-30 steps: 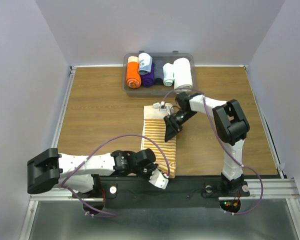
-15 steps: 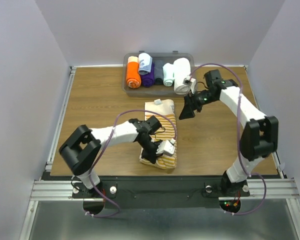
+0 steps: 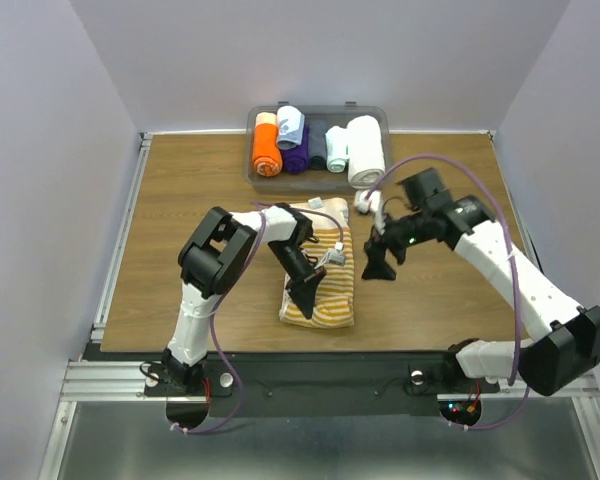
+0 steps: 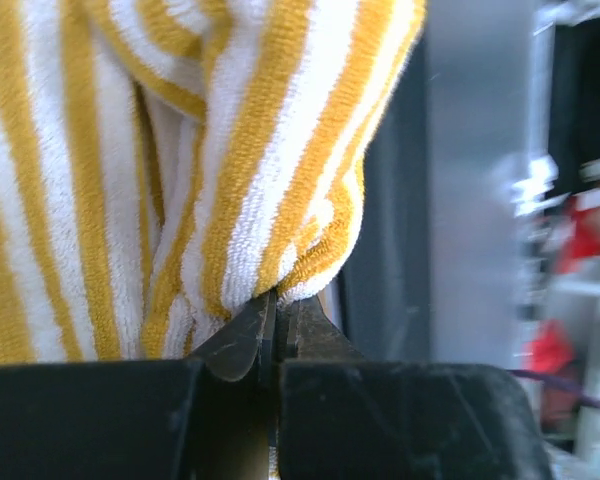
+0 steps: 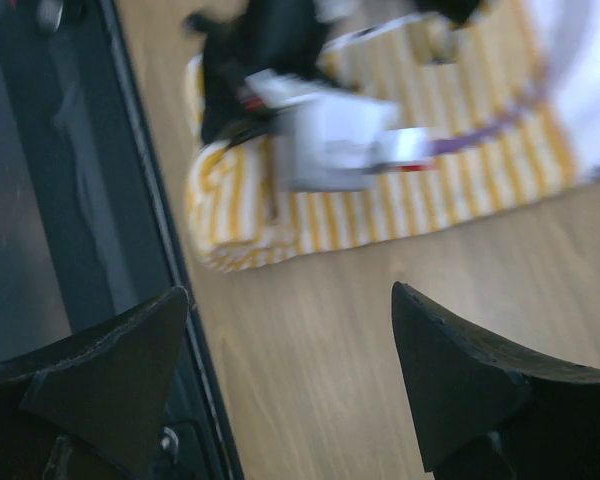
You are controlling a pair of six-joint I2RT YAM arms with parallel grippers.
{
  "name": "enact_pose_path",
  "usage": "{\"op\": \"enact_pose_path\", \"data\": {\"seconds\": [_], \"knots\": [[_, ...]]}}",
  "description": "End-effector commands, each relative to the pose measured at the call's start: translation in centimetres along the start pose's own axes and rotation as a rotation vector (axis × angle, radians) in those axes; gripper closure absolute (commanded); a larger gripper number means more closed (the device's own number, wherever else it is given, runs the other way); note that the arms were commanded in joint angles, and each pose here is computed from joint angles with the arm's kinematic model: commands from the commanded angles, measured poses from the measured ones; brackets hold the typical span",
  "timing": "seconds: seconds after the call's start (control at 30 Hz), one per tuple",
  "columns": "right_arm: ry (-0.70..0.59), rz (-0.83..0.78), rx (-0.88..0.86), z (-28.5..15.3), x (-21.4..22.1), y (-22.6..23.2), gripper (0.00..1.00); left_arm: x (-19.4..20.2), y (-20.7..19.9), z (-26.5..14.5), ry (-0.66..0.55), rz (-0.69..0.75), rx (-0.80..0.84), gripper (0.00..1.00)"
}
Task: Roll the towels
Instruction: Roll the towel
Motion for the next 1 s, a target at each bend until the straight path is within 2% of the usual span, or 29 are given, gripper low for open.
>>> {"op": "enact_pose_path", "data": {"seconds": [0.0, 0.13, 0.27, 0.5, 0.8, 0.93, 0.97], "knots": [[0.176, -0.186, -0.019, 2.9, 1.8, 3.5, 0.14, 1.2, 3.0, 0.0, 0.072, -0.113, 0.009, 1.00], [0.243, -0.289, -0.019, 4.6, 1.7, 3.5, 0.15, 0.7, 4.5, -0.3, 0.052, -0.180, 0.009, 1.00], [0.260, -0.391, -0.021, 8.1, 0.3, 4.8, 0.15, 0.4, 5.3, -0.2, 0.052, -0.219, 0.008, 1.00], [0.280, -0.476, 0.013, 14.1, 1.3, 7.3, 0.09, 0.5, 5.9, -0.2, 0.061, -0.236, -0.003, 1.00], [0.321, -0.480, 0.018, 16.9, 4.4, 8.3, 0.04, 0.7, 6.5, -1.2, 0.036, -0.248, -0.011, 1.00], [0.349, -0.444, -0.045, 17.9, 7.0, 9.5, 0.10, 0.5, 6.6, -1.5, 0.016, -0.244, -0.008, 1.00], [0.370, -0.425, -0.061, 18.1, 8.2, 9.9, 0.21, 0.4, 6.5, -1.7, 0.008, -0.243, -0.007, 0.99]]}}
Point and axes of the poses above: each gripper's point midway between its finger pads, its own z axis out along the fingers, its own y axis along the line the jaws close on, x = y × z, the point moved 3 cm from there along -z, back along the fingers, and after that the axes turned 14 degrees about -z, right-handed, at the moved point
